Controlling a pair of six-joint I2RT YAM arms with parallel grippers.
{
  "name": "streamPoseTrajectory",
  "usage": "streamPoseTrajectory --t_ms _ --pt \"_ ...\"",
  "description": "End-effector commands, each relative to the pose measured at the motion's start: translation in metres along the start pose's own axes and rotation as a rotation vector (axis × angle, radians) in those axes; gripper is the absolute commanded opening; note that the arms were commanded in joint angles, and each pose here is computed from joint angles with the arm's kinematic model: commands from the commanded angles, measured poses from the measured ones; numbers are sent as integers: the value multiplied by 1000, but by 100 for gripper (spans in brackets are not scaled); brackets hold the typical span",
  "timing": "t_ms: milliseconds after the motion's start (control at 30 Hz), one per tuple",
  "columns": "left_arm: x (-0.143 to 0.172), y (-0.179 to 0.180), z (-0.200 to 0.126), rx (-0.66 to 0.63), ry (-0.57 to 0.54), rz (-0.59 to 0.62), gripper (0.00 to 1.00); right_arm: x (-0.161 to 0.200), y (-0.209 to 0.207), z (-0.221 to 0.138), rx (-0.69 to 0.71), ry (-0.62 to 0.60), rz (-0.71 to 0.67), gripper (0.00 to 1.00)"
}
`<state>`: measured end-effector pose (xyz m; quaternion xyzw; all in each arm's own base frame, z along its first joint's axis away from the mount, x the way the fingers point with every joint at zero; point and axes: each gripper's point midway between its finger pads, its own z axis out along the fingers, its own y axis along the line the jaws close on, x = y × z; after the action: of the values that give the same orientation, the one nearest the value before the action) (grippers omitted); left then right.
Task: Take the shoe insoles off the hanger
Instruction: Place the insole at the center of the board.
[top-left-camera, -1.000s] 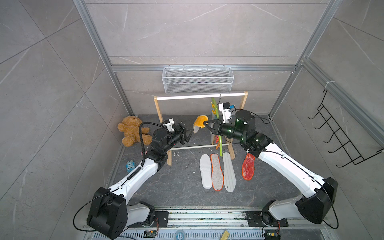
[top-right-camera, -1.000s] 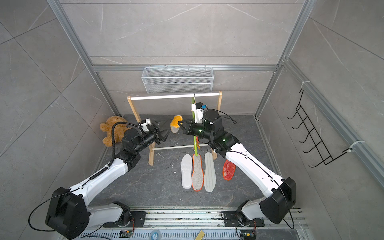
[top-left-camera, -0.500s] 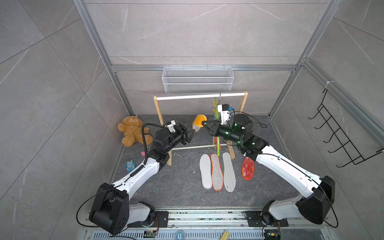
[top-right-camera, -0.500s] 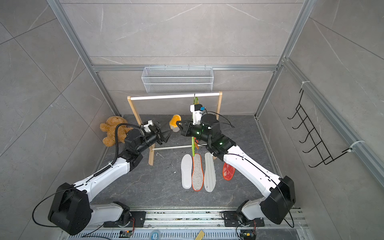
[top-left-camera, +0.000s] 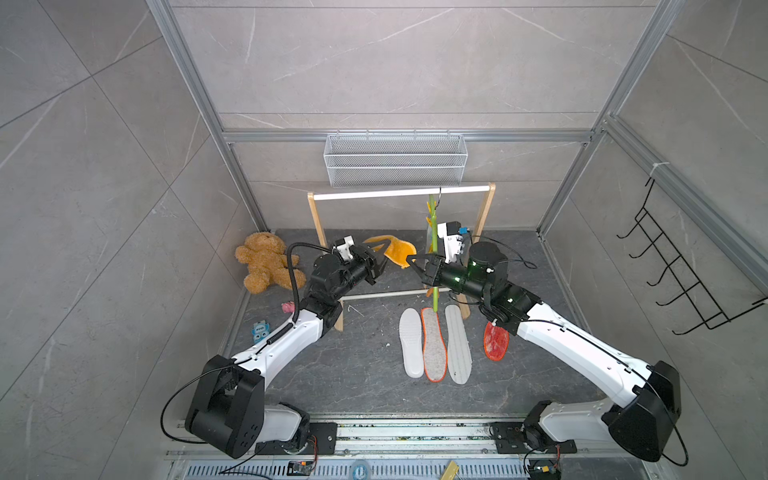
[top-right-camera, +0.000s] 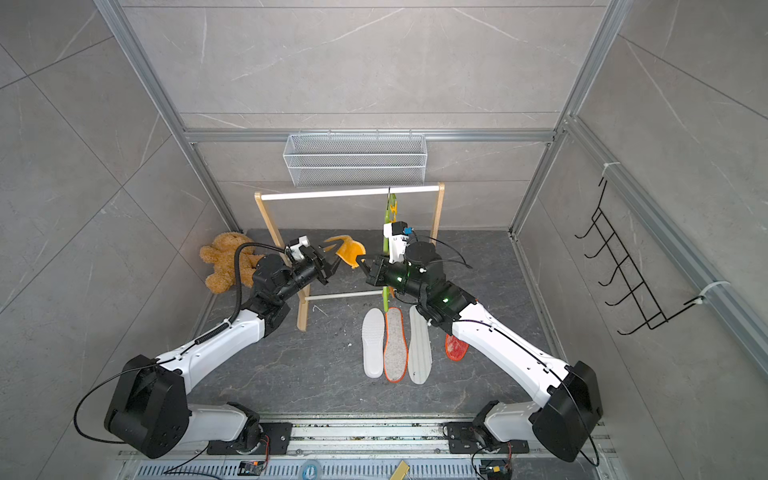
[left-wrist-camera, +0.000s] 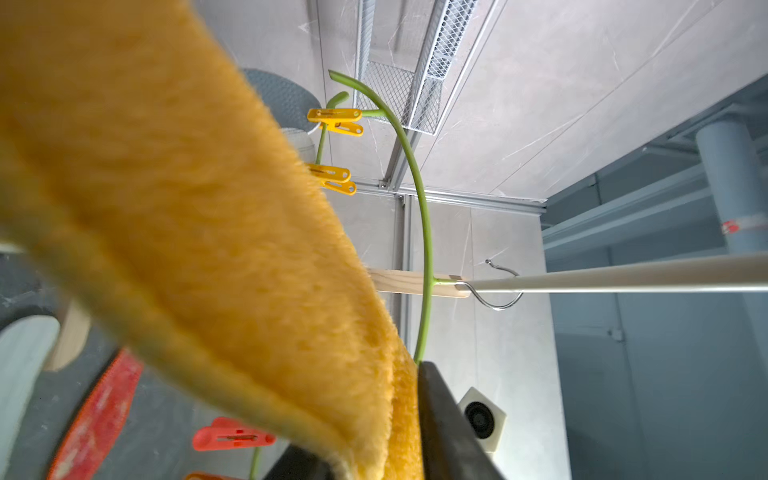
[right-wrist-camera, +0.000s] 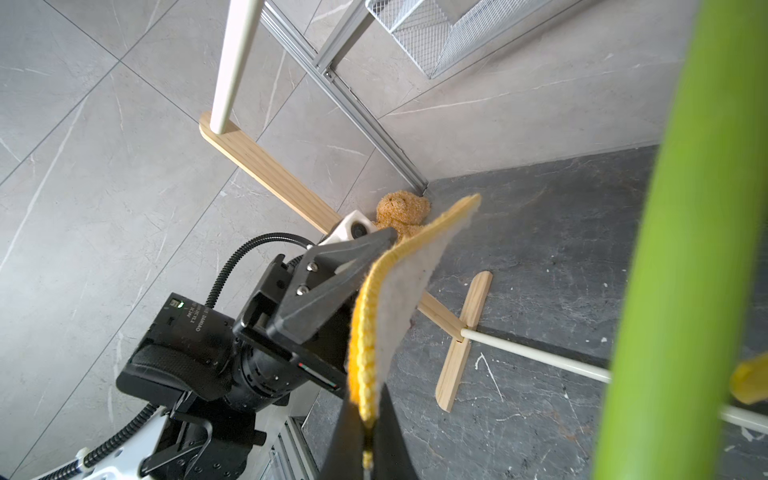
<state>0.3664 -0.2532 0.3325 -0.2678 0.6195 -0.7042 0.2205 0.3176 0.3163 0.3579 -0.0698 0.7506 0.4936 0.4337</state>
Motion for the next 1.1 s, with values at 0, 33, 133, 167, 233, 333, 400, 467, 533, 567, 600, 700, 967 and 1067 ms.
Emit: streamPoseTrajectory --t_ms 0,33,133,167,233,333,400,467,533,567,600,700,967,1067 --pt "9 -34 -3 80 21 71 22 -5 9 -10 -23 -29 -6 0" --pt "9 -33 -3 74 20 81 18 -5 10 -11 -27 -28 -7 0" --pt "10 -31 -2 48 30 116 3 -5 11 -12 -26 -25 -13 3" --pt "11 -30 -2 37 36 125 0 -6 12 -13 -25 -26 -19 6" --pt "12 -25 -1 6 47 141 0 -8 14 -16 -24 -26 -33 14" --pt "14 -17 -4 -41 54 168 0 -12 19 -23 -13 -24 -61 27" --pt "15 -14 -6 -75 55 200 0 -15 21 -27 -2 -23 -77 37" --pt "16 -8 -8 -124 67 241 0 -18 24 -31 8 -18 -97 45" --pt "18 -6 -10 -160 82 282 0 -21 27 -33 19 -12 -111 51" --pt "19 -3 -12 -182 90 299 0 -22 28 -34 24 -7 -118 54" --pt "20 -2 -12 -195 99 313 0 -24 29 -35 28 -5 -123 55" --pt "24 4 -15 -244 132 365 0 -27 33 -39 34 0 -141 62" --pt "33 10 -30 -339 203 524 0 -35 38 -48 59 6 -183 71" --pt "37 13 -35 -366 240 568 0 -38 41 -52 67 4 -197 73"
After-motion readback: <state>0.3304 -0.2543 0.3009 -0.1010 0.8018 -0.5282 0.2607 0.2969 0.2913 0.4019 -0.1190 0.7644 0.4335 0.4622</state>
